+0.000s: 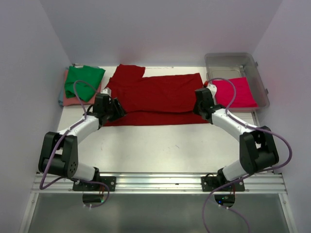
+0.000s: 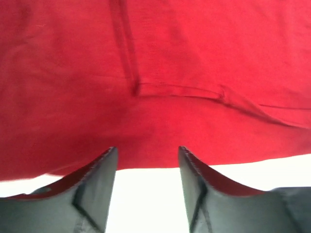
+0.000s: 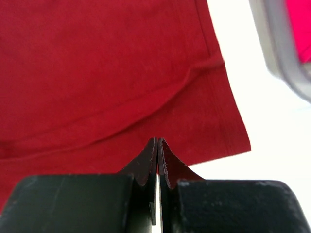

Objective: Fold and stack the t-shirts
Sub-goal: Fold the tshirt

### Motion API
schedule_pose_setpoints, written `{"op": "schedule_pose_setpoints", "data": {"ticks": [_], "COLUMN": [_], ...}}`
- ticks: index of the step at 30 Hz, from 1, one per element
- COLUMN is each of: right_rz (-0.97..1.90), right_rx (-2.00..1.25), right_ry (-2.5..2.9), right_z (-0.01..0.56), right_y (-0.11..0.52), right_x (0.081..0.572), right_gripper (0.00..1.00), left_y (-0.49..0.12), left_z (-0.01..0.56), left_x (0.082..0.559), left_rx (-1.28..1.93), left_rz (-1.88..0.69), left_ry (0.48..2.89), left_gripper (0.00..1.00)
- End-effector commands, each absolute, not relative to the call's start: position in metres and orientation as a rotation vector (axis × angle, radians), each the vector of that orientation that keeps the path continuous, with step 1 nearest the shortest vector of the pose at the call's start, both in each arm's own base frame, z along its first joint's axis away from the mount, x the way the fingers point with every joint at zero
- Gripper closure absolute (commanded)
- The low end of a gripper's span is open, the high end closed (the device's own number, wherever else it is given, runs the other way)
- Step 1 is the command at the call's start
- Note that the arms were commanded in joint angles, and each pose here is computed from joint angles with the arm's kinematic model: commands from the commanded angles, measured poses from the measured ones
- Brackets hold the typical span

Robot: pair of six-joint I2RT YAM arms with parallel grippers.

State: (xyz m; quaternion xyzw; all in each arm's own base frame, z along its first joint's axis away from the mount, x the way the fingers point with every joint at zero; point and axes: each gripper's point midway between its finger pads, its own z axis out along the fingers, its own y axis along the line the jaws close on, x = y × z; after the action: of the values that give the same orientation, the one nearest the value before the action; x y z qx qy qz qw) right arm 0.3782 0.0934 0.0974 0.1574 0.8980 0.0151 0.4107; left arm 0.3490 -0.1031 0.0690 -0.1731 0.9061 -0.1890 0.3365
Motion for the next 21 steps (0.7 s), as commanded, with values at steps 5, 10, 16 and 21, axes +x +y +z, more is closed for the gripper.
{"op": "schedule_pose_setpoints", "data": {"ticks": [5,10,16,21], "right_rz": [0.009,0.014,0.008,-0.007], "right_rx": [0.44,0.446,0.452,0.453], "right_ry": [2.345,2.405,2.426,2.417], "right_z": [0.083,0.06,0.052,0.049], "right_y": [0.098,0.107,0.111,0.113], "right_x": [0.377,0.378,0.386,0.399], "right_gripper": [1.0,1.0,1.0,1.0], "left_y": [-0.129,-0.127,-0.131,-0.128], "left_z": [0.089,0.069,0.06,0.063], "left_x": [0.37,0.376,0.372,0.369], "left_rx": [-0.366,-0.362,-0.374,-0.368], "left_rz": [-0.671,-0.632,-0.661,-0.64], "left_ry": [2.262,2.313,2.344,2.339], "left_gripper": [0.67,1.0,1.0,1.0]}}
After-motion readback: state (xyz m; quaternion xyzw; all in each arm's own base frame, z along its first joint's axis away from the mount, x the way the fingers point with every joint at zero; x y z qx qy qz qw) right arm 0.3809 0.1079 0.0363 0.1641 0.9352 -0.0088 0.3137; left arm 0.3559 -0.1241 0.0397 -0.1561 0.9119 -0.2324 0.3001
